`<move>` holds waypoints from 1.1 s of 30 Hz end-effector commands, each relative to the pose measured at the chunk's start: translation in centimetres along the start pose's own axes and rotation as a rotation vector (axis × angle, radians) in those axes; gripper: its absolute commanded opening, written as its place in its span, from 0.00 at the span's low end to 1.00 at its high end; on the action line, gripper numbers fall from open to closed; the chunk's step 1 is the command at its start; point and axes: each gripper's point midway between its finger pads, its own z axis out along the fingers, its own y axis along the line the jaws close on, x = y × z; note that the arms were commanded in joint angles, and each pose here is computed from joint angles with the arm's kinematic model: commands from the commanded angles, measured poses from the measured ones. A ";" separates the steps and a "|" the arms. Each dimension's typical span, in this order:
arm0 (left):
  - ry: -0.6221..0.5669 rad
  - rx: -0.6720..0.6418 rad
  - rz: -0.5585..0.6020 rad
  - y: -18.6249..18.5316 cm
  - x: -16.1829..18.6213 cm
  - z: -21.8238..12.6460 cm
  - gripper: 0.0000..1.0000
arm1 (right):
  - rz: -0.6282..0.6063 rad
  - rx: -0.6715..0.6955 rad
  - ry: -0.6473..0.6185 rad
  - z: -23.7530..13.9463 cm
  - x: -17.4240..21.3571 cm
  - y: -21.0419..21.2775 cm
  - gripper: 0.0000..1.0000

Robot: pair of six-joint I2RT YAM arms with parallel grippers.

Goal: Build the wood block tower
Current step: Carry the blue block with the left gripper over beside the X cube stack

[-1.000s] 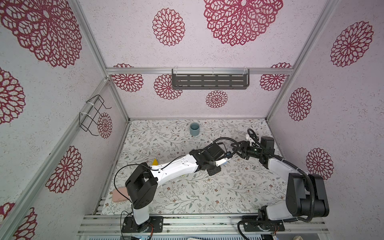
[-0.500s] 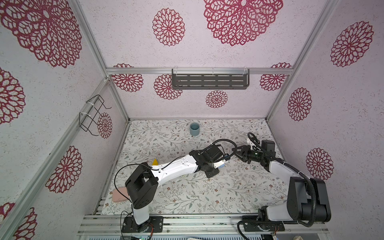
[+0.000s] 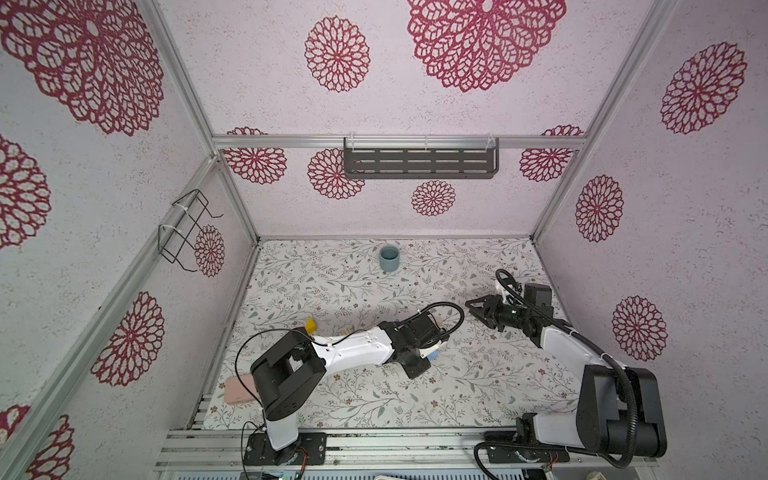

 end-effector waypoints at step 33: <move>0.032 0.020 -0.004 -1.1 -0.1 3.5 0.30 | -0.047 -0.015 -0.006 0.0 -0.4 0.3 0.40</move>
